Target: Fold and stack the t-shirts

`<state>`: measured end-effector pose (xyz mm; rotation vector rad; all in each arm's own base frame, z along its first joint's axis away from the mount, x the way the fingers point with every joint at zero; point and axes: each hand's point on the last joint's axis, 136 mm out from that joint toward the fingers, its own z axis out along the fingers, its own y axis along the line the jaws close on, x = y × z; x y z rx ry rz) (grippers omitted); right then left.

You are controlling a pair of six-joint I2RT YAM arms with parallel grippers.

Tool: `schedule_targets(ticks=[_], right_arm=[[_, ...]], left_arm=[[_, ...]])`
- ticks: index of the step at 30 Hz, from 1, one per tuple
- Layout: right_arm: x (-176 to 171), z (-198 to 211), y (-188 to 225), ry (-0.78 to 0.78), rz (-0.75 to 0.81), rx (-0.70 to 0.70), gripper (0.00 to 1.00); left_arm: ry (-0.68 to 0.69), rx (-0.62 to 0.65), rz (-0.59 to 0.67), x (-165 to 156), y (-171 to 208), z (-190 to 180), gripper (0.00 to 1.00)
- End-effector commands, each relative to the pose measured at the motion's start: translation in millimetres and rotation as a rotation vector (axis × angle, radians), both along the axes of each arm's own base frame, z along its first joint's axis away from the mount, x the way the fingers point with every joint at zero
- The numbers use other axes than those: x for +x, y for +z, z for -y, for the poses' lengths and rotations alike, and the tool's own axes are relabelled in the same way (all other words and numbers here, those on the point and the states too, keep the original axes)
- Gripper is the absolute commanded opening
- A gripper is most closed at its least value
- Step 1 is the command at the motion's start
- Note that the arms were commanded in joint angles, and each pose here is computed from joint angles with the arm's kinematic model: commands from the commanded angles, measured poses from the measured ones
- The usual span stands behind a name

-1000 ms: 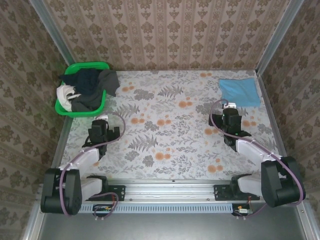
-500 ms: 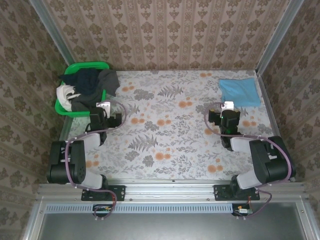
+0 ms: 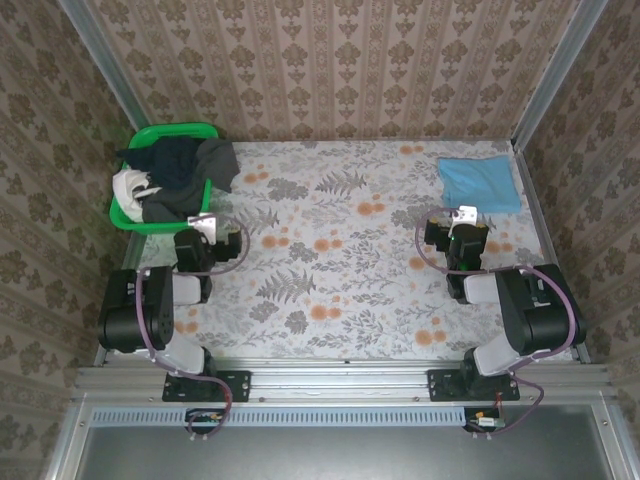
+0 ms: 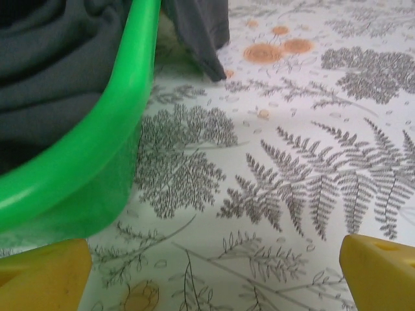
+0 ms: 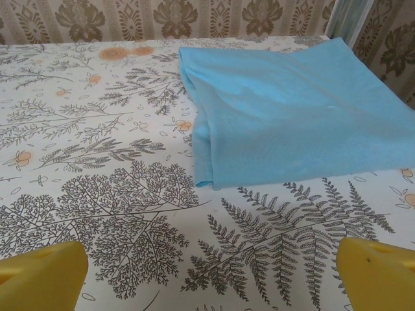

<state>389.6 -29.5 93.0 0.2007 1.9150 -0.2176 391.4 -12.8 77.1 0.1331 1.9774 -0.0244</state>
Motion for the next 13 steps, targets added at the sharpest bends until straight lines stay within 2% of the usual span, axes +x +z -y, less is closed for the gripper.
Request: schedule_targets(ticks=[1,13], right_arm=[[3.8,-4.7,8.0,0.016,0.040,0.021,1.00],[3.7,-4.7,8.2,0.020,0.040,0.022,1.00]], left_arm=[[0.033,0.026,0.055,8.4,16.6,-6.7,1.00],[0.034,0.025,0.055,8.4,16.7,-6.9,1.00]])
